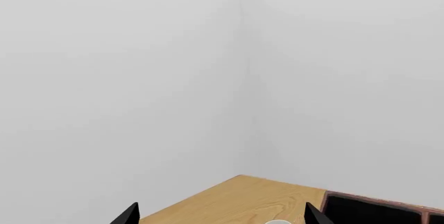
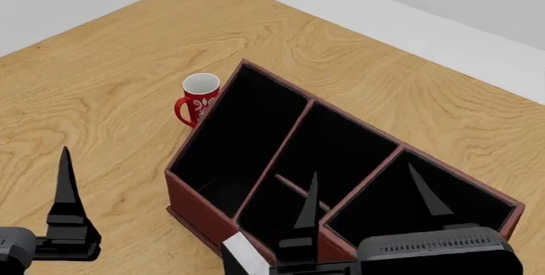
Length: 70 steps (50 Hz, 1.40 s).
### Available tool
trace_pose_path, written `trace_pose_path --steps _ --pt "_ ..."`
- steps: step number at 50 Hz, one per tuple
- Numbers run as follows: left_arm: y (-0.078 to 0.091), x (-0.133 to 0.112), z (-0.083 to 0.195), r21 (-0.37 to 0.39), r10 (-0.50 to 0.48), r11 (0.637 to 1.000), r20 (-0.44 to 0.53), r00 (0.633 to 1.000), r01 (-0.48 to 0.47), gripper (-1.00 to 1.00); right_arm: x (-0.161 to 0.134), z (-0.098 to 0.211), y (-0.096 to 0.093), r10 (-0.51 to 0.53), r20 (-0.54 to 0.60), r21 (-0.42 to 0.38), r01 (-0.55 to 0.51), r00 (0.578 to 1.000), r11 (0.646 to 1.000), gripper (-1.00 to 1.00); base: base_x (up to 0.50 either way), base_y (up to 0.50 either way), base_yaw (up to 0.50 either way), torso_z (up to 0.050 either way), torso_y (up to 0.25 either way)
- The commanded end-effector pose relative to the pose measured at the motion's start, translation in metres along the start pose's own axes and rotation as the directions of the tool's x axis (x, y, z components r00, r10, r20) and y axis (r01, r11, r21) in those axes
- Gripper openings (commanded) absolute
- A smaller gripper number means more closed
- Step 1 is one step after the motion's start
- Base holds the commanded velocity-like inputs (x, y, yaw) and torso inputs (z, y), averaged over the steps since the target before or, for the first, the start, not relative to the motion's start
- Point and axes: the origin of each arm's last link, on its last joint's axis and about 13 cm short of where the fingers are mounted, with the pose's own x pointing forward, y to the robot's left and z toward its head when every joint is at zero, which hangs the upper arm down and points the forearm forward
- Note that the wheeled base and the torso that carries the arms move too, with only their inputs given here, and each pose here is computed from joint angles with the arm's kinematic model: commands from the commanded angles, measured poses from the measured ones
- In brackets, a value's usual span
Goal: Pick up the book and place it in the right compartment of the caddy.
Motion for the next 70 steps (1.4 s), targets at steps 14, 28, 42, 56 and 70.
trace_pose_path --steps 14,28,42,56,70 --pt "0.004 0.001 0.004 0.003 0.012 1.0 0.007 1.0 -0.012 1.0 0.004 0.012 0.01 0.046 -0.063 -0.04 -0.049 0.997 0.998 1.0 0.0 0.0 0.0 0.0 0.001" --pt "0.015 0.001 0.013 -0.027 0.05 0.998 0.017 0.999 -0.049 1.0 0.019 0.082 0.041 0.168 -0.08 -0.195 -0.18 0.983 0.964 1.0 0.0 0.0 0.0 0.0 0.0" --pt "0.02 0.001 0.018 -0.046 0.059 0.997 0.028 0.998 -0.057 1.0 0.048 0.09 0.08 0.328 -0.25 -0.184 -0.377 0.911 0.908 1.0 0.0 0.0 0.0 0.0 0.0" --pt "0.022 0.001 0.019 -0.049 0.067 0.997 0.027 0.997 -0.066 1.0 0.071 0.069 0.091 0.407 -0.433 -0.109 -0.495 0.804 0.862 1.0 0.0 0.0 0.0 0.0 0.0" --pt "0.022 0.0 0.02 -0.05 0.064 0.997 0.031 0.997 -0.062 1.0 0.082 0.048 0.092 0.406 -0.545 -0.108 -0.542 0.733 0.833 1.0 0.0 0.0 0.0 0.0 0.0"
